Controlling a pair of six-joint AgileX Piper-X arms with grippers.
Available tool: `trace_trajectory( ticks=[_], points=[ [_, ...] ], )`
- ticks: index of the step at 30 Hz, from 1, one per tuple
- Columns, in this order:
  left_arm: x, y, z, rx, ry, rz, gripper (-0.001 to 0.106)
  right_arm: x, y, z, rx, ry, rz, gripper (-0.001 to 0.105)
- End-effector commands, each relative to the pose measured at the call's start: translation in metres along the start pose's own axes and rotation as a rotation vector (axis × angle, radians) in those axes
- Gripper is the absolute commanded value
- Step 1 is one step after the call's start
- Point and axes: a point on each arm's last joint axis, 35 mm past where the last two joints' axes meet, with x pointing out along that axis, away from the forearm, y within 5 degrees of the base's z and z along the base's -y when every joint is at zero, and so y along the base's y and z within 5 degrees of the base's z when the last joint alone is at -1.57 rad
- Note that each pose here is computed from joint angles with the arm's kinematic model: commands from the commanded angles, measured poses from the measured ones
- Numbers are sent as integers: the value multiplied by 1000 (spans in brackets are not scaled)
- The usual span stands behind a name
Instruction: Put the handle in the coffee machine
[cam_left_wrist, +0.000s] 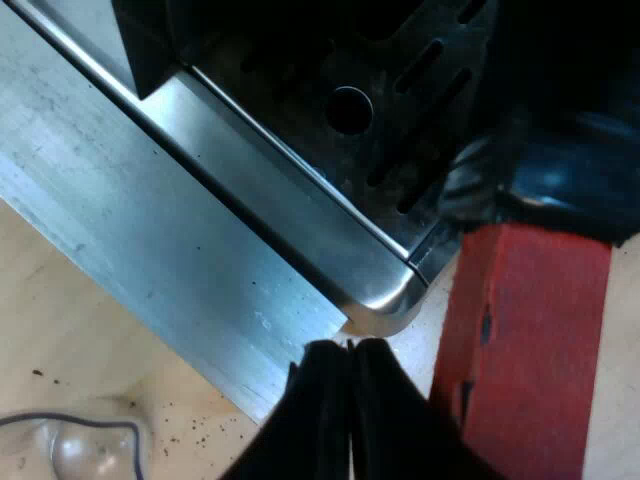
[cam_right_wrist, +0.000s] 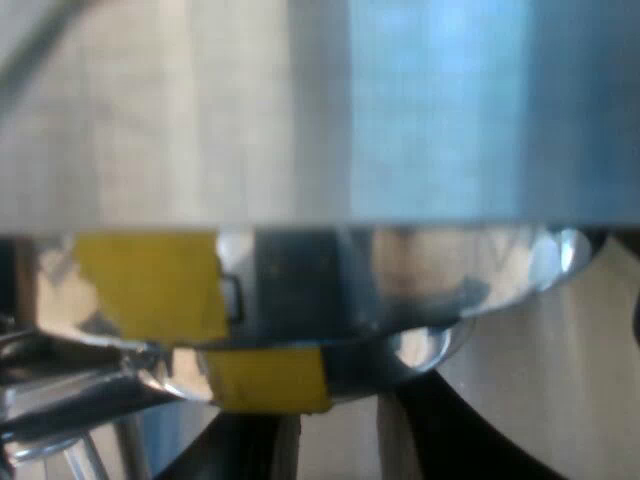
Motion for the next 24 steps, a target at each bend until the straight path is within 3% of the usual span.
trace_trajectory(
  ticks=[1,15,20,24],
  points=[
    [-7,-5,5,42,-46,14,0,3,-24,53,180,-114,-80,21],
    [-19,-22,2,14,-102,-69,0,3,-33,69,213,-137,-91,21],
    [1,-36,-10,12,-19,-146,0,2,-34,71,215,-138,-92,21],
    [10,-46,-13,15,0,-167,0,2,-34,71,192,-137,-94,21]
  ],
)
